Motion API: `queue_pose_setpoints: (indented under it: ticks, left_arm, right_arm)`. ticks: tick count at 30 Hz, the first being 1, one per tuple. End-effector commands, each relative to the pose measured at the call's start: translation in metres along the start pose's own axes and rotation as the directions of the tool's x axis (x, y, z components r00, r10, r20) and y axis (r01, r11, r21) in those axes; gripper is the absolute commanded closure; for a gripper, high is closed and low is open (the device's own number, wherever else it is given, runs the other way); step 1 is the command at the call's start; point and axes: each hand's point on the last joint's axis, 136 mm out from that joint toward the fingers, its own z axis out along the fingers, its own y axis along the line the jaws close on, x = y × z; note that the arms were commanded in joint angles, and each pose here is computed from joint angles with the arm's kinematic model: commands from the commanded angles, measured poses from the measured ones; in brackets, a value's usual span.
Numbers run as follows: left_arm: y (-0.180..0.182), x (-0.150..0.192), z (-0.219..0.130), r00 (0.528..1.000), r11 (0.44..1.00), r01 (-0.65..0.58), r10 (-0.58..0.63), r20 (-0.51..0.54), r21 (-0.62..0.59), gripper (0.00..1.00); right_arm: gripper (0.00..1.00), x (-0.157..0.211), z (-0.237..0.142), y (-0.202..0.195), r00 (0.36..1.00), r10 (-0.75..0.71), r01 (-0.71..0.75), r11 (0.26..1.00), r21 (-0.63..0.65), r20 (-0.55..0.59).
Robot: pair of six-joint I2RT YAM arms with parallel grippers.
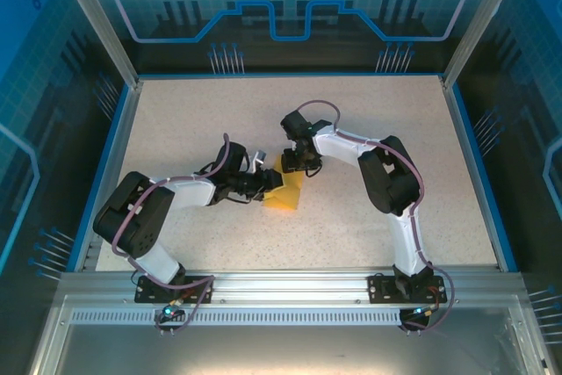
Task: Fold a paper plane with a square sheet of paper (pick it up from the middle)
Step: Fold the triangle a second time at the center of the table.
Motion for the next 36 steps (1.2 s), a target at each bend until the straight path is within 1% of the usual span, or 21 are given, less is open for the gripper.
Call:
queue_pose_setpoints:
  ticks: [1,5,7,9,12,16,20,23,26,30,33,36]
  left_arm:
    - [0.018,-0.002,-0.002,1.0,0.996,0.027,-0.027,0.009,-0.087,0.65]
    - [0.041,-0.001,-0.004,0.997,0.977,0.081,-0.076,0.034,-0.199,0.81]
    - [0.046,-0.002,-0.004,0.996,0.971,0.088,-0.082,0.036,-0.222,0.87]
    - [0.049,-0.003,-0.002,0.995,0.968,0.097,-0.091,0.035,-0.232,0.93]
    - [0.053,-0.005,-0.003,0.994,0.959,0.106,-0.097,0.045,-0.262,0.98]
    - [0.056,-0.009,-0.007,0.993,0.947,0.115,-0.099,0.068,-0.3,0.98]
    - [0.057,-0.01,-0.011,0.989,0.941,0.136,-0.112,0.095,-0.31,0.98]
    - [0.059,-0.012,-0.017,0.983,0.929,0.165,-0.129,0.13,-0.33,0.98]
    - [0.054,-0.014,-0.019,0.979,0.934,0.179,-0.136,0.155,-0.311,0.97]
    - [0.038,-0.013,-0.015,0.984,0.954,0.154,-0.124,0.131,-0.257,0.95]
    - [0.033,-0.011,-0.012,0.986,0.959,0.148,-0.123,0.113,-0.243,0.93]
    - [0.031,-0.008,-0.009,0.988,0.961,0.144,-0.126,0.089,-0.235,0.92]
  right_arm:
    - [0.48,0.042,0.039,-0.026,0.987,0.047,-0.037,0.997,0.066,-0.156]
    - [0.48,0.042,0.037,-0.023,0.985,0.065,-0.062,0.998,0.026,-0.16]
    - [0.49,0.038,0.034,-0.019,0.985,0.075,-0.078,0.997,-0.019,-0.155]
    - [0.49,0.027,0.023,-0.01,0.991,0.062,-0.071,0.995,-0.072,-0.122]
    - [0.5,0.006,-0.003,0.004,0.998,0.036,-0.043,0.989,-0.14,-0.048]
    - [0.5,-0.013,-0.039,0.02,0.999,0.014,-0.003,0.976,-0.217,0.046]
    - [0.53,-0.006,-0.054,0.026,0.998,0.031,-0.015,0.963,-0.269,0.057]
    - [0.56,0.008,-0.056,0.033,0.998,0.036,-0.022,0.953,-0.301,0.043]
    - [0.6,0.016,-0.054,0.038,0.999,0.036,-0.027,0.948,-0.318,0.024]
    - [0.68,0.022,-0.048,0.042,0.999,0.032,-0.031,0.946,-0.322,-0.002]
    - [0.71,0.027,-0.042,0.037,0.999,0.047,-0.052,0.954,-0.297,-0.023]
    - [0.72,0.033,-0.038,0.028,0.996,0.075,-0.082,0.962,-0.259,-0.039]
